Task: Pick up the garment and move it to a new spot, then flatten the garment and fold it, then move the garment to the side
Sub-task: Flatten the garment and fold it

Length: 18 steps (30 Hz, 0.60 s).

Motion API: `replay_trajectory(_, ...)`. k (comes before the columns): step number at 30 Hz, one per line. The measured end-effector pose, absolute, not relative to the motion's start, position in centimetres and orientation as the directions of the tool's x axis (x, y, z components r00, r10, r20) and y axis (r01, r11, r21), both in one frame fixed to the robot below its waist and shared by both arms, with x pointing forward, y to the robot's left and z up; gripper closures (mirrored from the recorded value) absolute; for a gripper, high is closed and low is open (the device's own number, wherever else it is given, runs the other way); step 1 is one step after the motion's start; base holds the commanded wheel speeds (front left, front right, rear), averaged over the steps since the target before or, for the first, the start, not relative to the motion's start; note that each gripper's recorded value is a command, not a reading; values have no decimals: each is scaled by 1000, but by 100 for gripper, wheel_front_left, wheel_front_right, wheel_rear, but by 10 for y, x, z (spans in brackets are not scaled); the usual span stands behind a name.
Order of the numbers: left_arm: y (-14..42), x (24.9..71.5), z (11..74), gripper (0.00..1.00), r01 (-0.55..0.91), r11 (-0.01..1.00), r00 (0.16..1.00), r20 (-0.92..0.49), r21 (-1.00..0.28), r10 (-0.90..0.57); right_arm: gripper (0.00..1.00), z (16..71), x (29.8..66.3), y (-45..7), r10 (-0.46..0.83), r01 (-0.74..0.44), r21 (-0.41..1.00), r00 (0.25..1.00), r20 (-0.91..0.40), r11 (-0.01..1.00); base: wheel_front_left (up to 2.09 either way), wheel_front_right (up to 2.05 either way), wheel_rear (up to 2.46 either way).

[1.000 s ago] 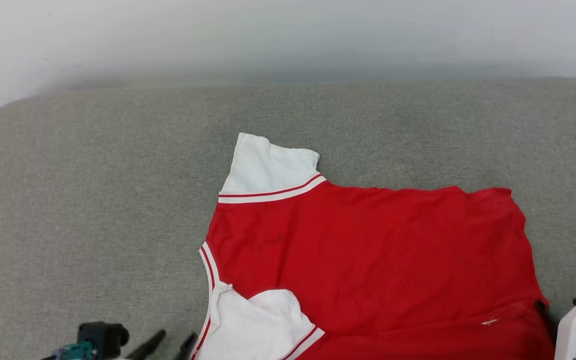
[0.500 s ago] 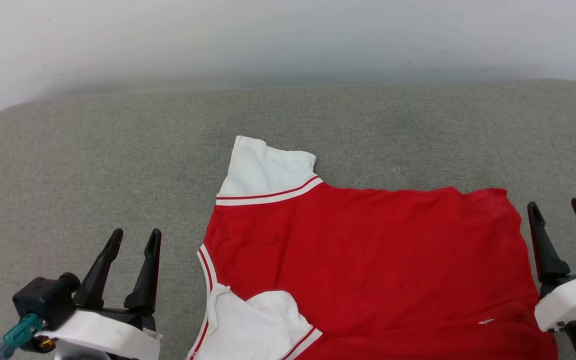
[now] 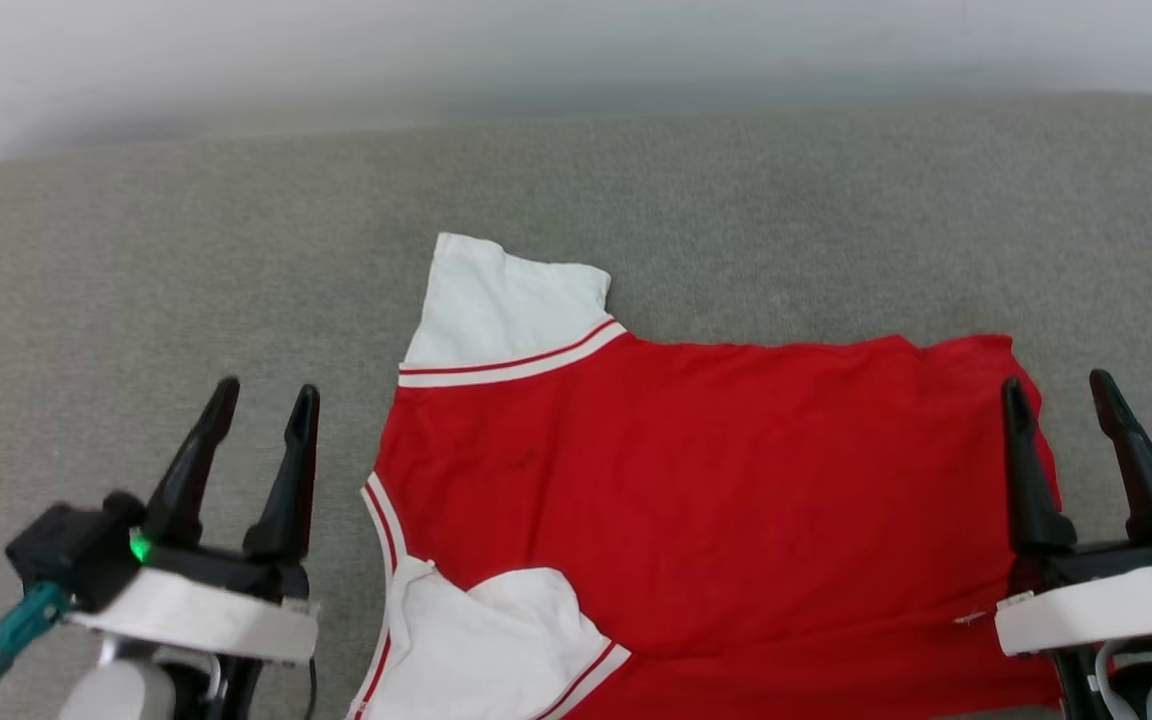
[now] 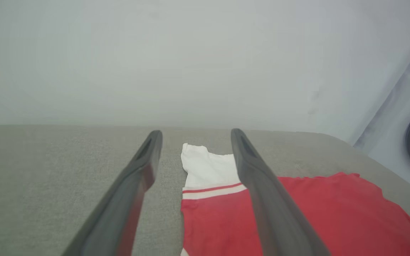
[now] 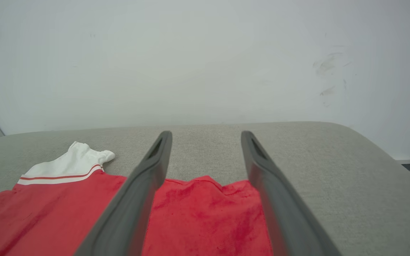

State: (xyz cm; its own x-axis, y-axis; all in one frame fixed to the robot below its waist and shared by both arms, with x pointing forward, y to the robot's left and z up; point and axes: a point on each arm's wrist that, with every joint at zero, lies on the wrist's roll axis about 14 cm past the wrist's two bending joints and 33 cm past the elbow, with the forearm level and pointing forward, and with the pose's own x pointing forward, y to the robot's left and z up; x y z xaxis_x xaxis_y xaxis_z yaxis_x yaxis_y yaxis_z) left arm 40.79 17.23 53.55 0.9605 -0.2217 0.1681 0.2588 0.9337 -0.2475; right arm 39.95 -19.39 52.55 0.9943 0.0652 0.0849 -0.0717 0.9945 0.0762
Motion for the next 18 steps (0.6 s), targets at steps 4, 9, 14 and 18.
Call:
replay_trajectory(4, 160, 444, 531, 0, 339, 925, 938, 130, -173, -320, 0, 518, 410, -194, 58, -64, 76, 995, 76, 995, 0, 0, 0)
replay_trajectory(9, 146, 497, 523, 0, 436, 898, 900, 18, -66, -435, 0, 504, 421, -198, 38, -41, 62, 998, 48, 997, 0, 0, 0)
replay_trajectory(14, 134, 541, 499, 0, 525, 851, 830, -202, -29, -519, 0, 488, 425, -209, -1, 0, 53, 1000, 15, 999, 0, 0, 0)
replay_trajectory(18, 138, 562, 464, 0, 553, 833, 738, -444, -36, -508, 0, 475, 425, -216, -28, 29, 47, 1000, -13, 998, 0, 0, 0)
